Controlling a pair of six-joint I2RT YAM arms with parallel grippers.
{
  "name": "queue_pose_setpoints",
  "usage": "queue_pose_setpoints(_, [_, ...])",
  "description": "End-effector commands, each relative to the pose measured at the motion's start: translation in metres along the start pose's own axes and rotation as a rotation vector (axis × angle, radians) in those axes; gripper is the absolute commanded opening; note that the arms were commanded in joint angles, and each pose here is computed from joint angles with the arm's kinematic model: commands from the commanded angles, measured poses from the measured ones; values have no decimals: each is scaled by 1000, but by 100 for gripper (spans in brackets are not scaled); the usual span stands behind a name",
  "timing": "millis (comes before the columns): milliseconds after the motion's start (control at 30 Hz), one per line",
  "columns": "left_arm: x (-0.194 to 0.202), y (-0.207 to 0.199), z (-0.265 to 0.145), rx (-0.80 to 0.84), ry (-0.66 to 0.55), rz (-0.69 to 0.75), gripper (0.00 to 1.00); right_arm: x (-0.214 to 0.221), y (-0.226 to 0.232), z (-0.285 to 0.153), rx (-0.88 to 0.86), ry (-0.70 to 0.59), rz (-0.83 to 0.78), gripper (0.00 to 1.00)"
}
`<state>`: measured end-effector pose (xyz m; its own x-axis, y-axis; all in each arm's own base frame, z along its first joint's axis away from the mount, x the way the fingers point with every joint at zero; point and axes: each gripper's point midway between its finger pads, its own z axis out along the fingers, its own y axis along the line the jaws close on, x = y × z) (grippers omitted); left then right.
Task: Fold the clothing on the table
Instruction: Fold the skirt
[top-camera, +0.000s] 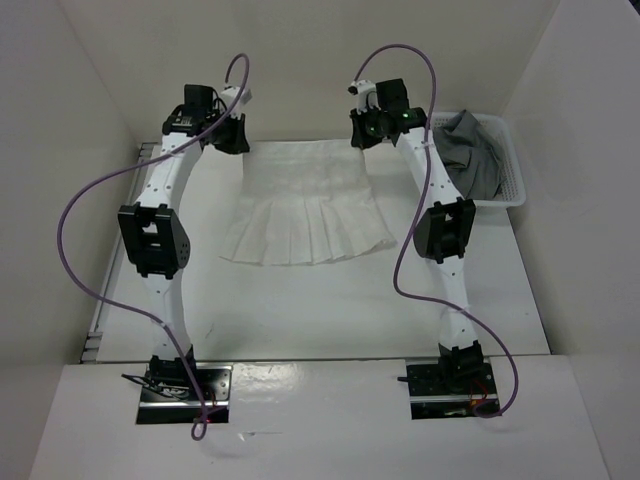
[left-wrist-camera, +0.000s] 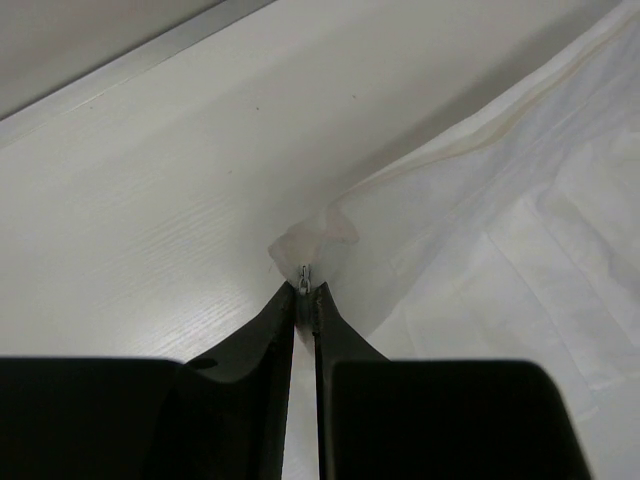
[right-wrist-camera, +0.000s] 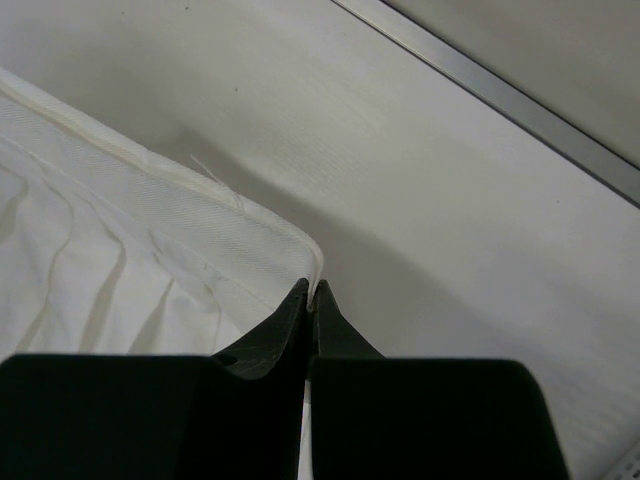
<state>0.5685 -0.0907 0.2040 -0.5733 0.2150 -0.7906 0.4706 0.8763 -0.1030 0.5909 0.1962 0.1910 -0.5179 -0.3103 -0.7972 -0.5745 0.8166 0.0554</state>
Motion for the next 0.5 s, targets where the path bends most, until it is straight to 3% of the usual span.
queue_pose_setpoints(0, [-12,7,-37,-47,-46,35,0,-39,-8,-45,80,-80,-53,0])
queue_pose_setpoints(67, [-14,3,-47,-51,-64,52,0,-36,-7,-46,70,-71,-69,0])
queue_pose_setpoints(367, [48,-7,-67,-41,40,45,0,-24,8,-76,45,-38,-111,0])
queue_pose_setpoints(400, [52,-6,-69,-51,49,52,0,-7,9,-72,35,1,-114,0])
queue_pose_setpoints(467, [56,-6,-77,-58,47,47,0,-17,13,-93,47,-44,-147,0])
